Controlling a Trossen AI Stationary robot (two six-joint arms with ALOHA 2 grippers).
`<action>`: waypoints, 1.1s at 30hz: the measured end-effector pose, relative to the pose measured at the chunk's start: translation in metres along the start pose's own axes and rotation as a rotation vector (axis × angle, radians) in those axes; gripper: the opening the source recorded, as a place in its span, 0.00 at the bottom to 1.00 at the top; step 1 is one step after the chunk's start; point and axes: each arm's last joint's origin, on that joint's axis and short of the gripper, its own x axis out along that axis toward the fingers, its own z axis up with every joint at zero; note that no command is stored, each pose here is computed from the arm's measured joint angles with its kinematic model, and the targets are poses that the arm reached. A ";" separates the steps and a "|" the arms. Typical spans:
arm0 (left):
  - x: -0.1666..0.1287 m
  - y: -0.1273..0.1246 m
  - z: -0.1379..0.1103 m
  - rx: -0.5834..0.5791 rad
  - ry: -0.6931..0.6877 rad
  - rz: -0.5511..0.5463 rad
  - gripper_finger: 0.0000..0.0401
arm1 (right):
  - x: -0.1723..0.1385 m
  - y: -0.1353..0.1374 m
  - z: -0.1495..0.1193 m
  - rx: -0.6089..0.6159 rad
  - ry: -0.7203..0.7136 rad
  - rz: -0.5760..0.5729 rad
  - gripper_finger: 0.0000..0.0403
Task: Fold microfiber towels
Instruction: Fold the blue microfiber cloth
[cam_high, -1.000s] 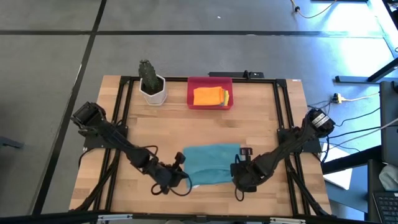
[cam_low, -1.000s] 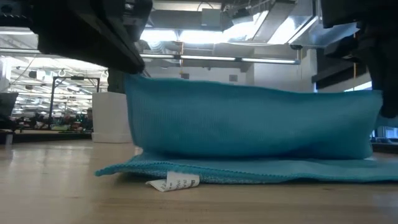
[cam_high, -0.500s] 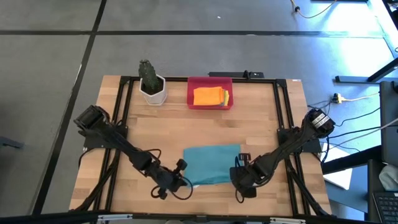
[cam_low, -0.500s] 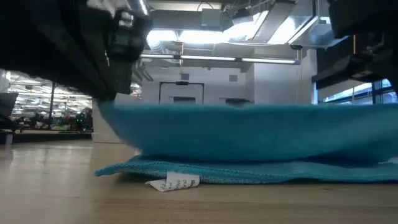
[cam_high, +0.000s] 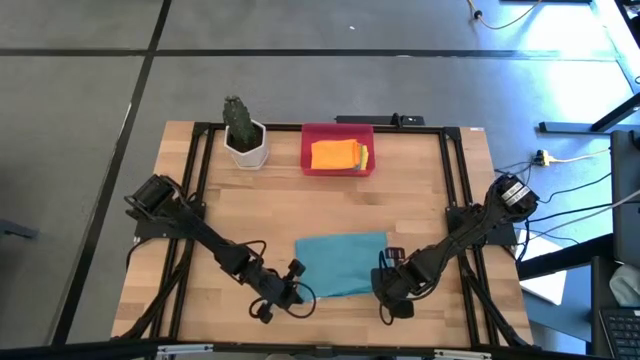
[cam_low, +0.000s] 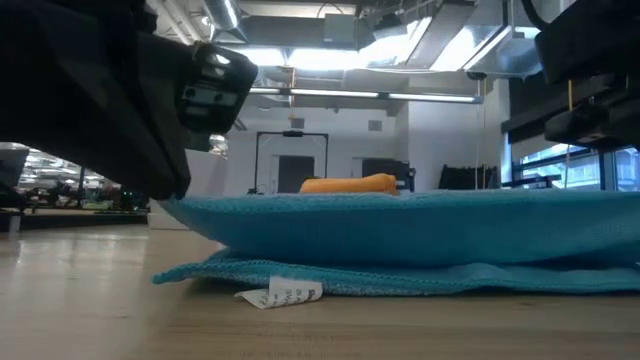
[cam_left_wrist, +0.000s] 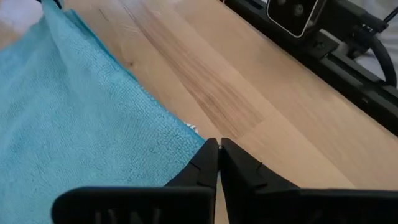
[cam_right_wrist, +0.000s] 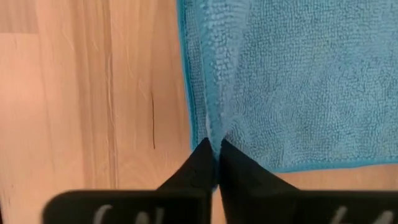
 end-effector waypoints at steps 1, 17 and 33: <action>0.000 0.000 0.000 -0.002 0.001 0.000 0.02 | 0.000 0.000 0.000 -0.011 0.000 0.000 0.07; -0.049 0.011 0.037 -0.066 -0.151 0.081 0.25 | -0.040 0.018 0.006 -0.075 -0.057 -0.182 0.39; -0.065 0.057 -0.015 -0.178 -0.169 0.239 0.21 | -0.023 -0.033 -0.054 0.027 -0.409 -0.246 0.22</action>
